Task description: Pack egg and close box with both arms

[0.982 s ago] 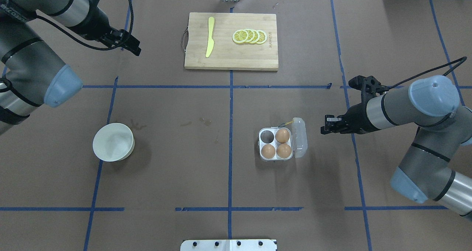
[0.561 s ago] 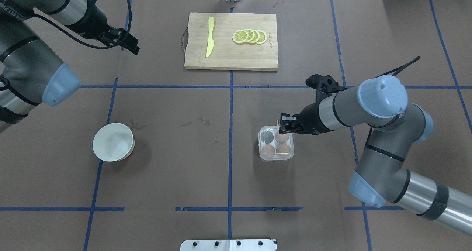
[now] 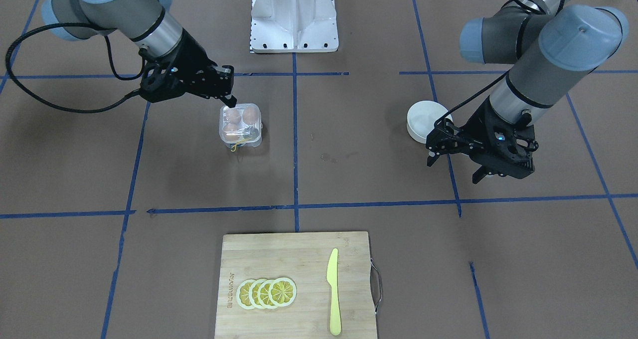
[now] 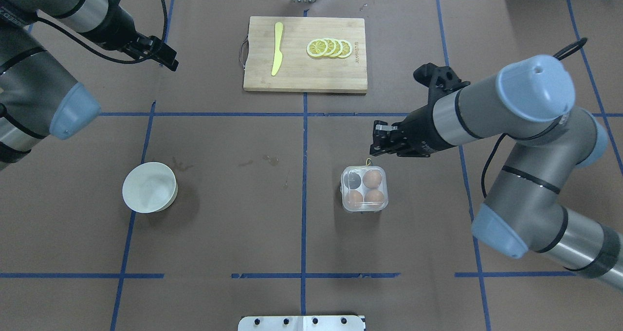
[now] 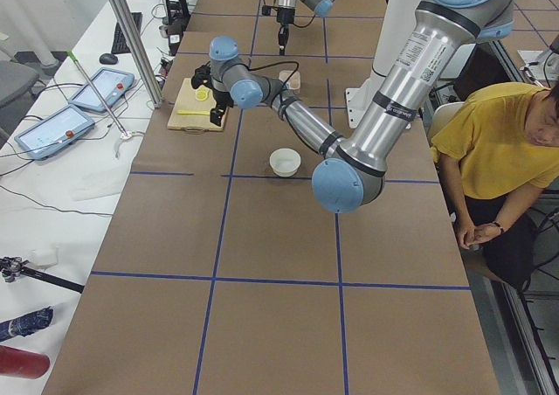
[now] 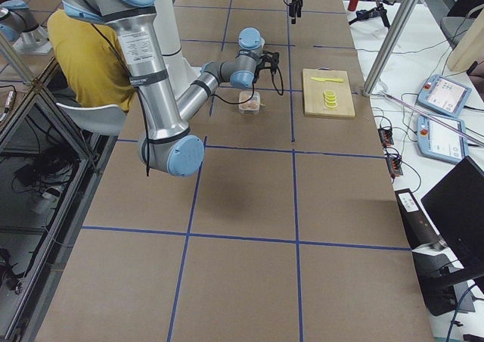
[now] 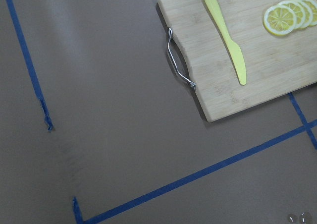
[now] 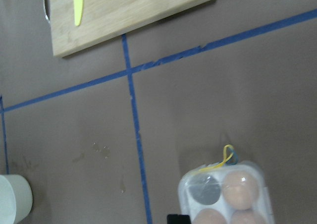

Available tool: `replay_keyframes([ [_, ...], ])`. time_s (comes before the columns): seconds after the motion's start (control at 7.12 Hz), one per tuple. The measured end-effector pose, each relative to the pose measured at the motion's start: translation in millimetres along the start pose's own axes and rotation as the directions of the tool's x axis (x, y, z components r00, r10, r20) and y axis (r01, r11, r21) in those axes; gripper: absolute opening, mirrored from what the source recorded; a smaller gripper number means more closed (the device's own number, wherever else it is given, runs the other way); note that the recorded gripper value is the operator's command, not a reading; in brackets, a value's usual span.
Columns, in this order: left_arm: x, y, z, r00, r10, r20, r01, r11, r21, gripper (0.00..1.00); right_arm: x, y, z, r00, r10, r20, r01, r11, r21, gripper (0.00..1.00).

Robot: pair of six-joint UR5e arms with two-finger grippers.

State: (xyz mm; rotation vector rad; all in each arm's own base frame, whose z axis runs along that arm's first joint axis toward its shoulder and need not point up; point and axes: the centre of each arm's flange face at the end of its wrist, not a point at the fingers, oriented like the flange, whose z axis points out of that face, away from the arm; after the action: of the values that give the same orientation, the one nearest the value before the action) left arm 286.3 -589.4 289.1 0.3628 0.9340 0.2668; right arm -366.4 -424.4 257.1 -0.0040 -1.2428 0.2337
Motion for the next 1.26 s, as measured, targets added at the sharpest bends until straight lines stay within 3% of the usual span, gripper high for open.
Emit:
replay_keyframes([
  [0.28,-66,18,-11,0.997,0.049,0.056,-0.049,0.999,-0.007,0.99,80,-58,-55,0.997,0.046,-0.066,-0.041,0.997,0.071,1.0],
  [0.42,-115,33,-22,0.993,0.075,0.095,-0.074,0.997,-0.016,0.99,137,-86,-88,0.992,0.002,-0.126,0.011,0.994,0.106,1.0],
  [0.7,-227,71,-64,0.973,0.133,0.187,-0.129,0.991,-0.032,0.99,238,-142,-154,0.962,-0.105,-0.252,0.136,0.985,0.108,1.0],
  [0.98,-326,95,-107,0.952,0.153,0.267,-0.144,0.988,-0.05,1.0,318,-189,-211,0.896,-0.223,-0.385,0.256,0.966,0.037,1.0],
  [1.26,-382,116,-138,0.947,0.142,0.289,-0.108,0.986,-0.131,1.0,348,-222,-252,0.813,-0.337,-0.475,0.335,0.938,-0.091,1.0],
])
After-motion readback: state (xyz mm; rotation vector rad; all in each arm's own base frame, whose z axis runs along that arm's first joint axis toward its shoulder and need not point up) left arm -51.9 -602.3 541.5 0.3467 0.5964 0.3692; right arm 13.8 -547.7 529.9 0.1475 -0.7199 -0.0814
